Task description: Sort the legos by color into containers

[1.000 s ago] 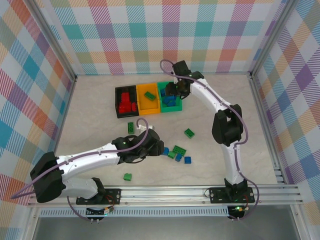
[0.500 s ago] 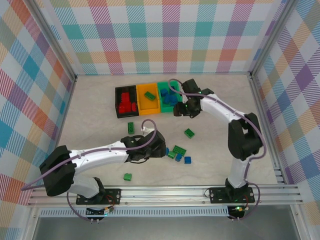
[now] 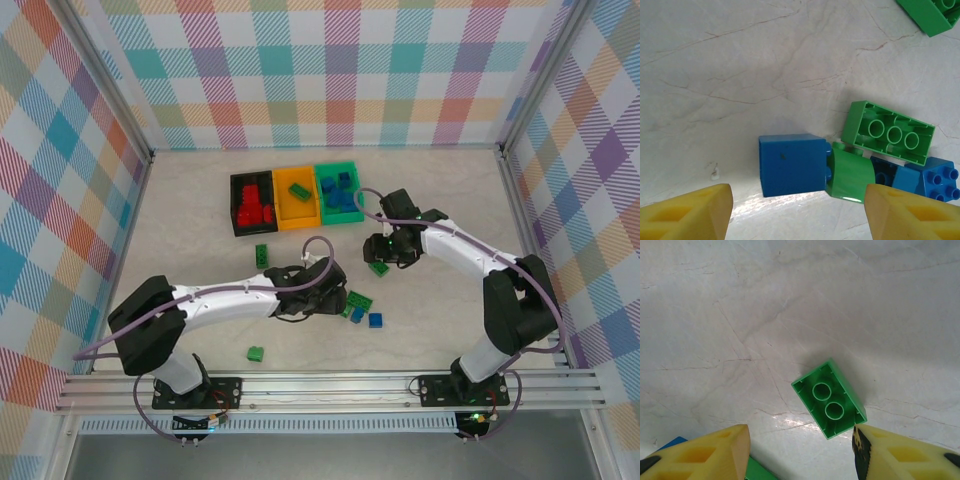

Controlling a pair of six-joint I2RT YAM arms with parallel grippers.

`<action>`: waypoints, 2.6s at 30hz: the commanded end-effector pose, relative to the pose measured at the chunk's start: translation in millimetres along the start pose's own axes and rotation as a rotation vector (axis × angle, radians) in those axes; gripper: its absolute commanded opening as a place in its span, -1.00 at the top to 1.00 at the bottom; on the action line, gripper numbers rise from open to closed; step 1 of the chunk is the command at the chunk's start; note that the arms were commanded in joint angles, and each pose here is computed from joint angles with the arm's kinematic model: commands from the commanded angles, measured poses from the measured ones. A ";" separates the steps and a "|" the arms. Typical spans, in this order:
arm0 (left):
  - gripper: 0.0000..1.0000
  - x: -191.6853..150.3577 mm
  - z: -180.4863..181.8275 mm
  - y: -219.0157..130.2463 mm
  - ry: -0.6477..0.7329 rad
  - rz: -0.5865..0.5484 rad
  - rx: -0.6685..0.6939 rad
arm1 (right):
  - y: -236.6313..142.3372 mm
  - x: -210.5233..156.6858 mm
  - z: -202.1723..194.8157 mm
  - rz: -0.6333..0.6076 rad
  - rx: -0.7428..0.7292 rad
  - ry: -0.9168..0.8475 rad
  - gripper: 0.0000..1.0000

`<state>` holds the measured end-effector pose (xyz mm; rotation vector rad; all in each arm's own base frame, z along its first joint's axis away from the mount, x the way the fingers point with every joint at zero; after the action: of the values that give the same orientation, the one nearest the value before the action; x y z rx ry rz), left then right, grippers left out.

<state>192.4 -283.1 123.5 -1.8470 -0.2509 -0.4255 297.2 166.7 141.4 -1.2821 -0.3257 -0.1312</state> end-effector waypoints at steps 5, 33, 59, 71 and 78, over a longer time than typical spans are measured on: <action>-0.36 2.0 -17.2 13.0 0.042 0.053 -0.003 | -8.7 8.0 7.2 -0.051 0.034 0.001 -0.14; -0.28 -6.7 6.1 29.5 0.022 0.088 0.190 | -10.5 2.7 5.6 -0.051 0.037 0.001 -0.15; 0.07 2.9 3.8 18.2 0.026 0.037 0.187 | -10.2 -3.1 1.6 -0.049 0.021 0.001 -0.15; 0.07 63.7 -5.8 -13.6 -0.025 -0.075 0.102 | -9.6 -9.2 -2.4 -0.047 0.005 -0.013 -0.15; 0.04 145.8 -5.7 -15.8 -0.067 -0.119 0.064 | -17.0 -24.4 -6.3 -0.050 0.015 -0.008 -0.15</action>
<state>299.8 -290.3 196.9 -1.8015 -0.4668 -0.4211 277.6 155.9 141.2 -1.2735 -0.3444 -0.1572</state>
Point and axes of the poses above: each hand's point on the last joint's axis, 136 mm out from that joint toward the fingers, its own y axis out along the fingers, its own z axis along the line the jaws close on, x = y × z, the point moved 6 cm from there along -y, back along the fingers, and after that the axes turned 1 degree about -y, right-handed, at the moved point
